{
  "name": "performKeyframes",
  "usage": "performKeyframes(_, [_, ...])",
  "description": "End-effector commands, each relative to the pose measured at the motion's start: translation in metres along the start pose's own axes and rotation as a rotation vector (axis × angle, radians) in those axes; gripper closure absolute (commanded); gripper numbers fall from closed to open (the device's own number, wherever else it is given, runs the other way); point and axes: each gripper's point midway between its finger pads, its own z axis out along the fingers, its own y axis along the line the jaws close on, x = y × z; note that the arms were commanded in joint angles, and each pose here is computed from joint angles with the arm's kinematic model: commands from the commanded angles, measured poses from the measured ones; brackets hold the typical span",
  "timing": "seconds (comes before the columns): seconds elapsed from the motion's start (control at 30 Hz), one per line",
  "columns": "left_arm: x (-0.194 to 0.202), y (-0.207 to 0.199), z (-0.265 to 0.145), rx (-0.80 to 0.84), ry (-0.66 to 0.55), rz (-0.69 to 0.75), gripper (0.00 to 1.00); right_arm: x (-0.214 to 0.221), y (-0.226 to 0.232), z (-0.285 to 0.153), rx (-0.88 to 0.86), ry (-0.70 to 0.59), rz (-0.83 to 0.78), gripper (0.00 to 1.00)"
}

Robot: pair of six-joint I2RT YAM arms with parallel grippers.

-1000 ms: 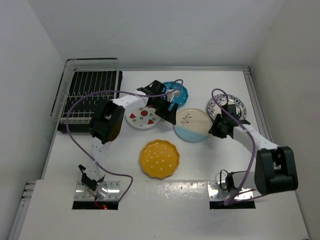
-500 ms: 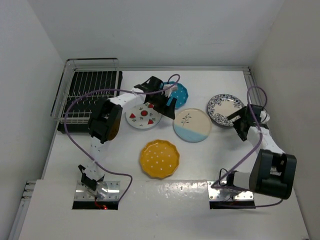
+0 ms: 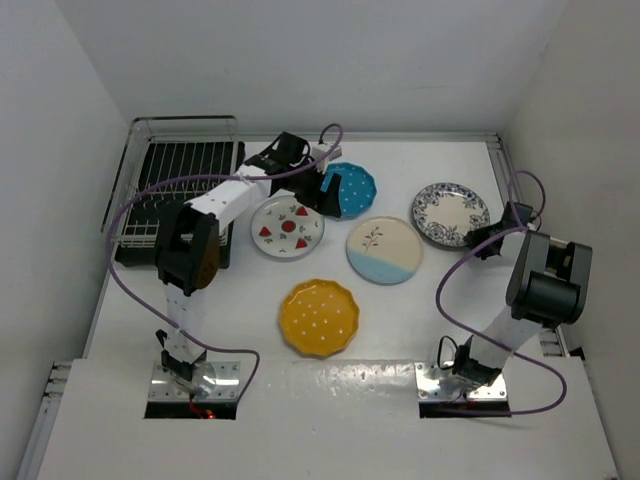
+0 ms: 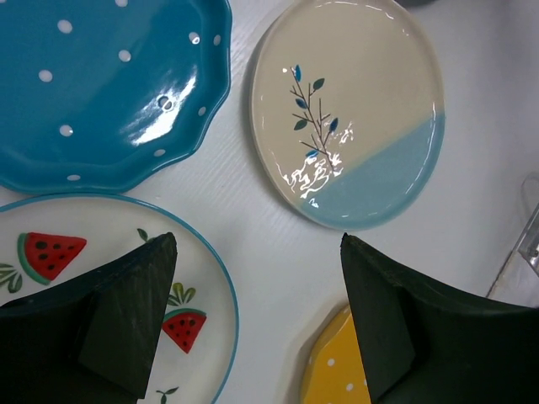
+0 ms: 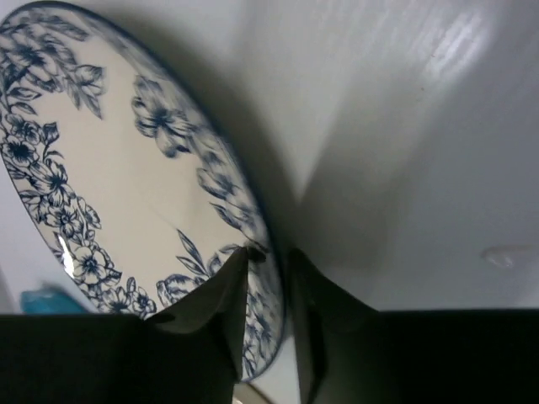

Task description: Load the plates into the dish rack

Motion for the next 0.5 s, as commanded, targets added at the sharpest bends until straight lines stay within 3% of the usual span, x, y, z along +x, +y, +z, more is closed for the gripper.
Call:
performKeyframes(0.0, [-0.016, -0.008, -0.020, -0.011, -0.046, 0.054, 0.17, 0.016, -0.024, 0.018, 0.070, 0.088, 0.067, 0.78])
performKeyframes(0.1, [-0.016, -0.006, -0.020, -0.022, -0.046, 0.064, 0.17, 0.016, -0.023, 0.019, 0.036, 0.099, 0.075, 1.00])
performKeyframes(0.3, [-0.013, -0.009, -0.021, -0.003, -0.038, 0.059, 0.17, 0.010, 0.037, -0.008, -0.266, 0.163, 0.029, 1.00])
performKeyframes(0.47, [-0.008, -0.006, -0.012, 0.009, -0.021, 0.048, 0.17, 0.016, 0.095, -0.067, -0.530, 0.173, 0.001, 1.00])
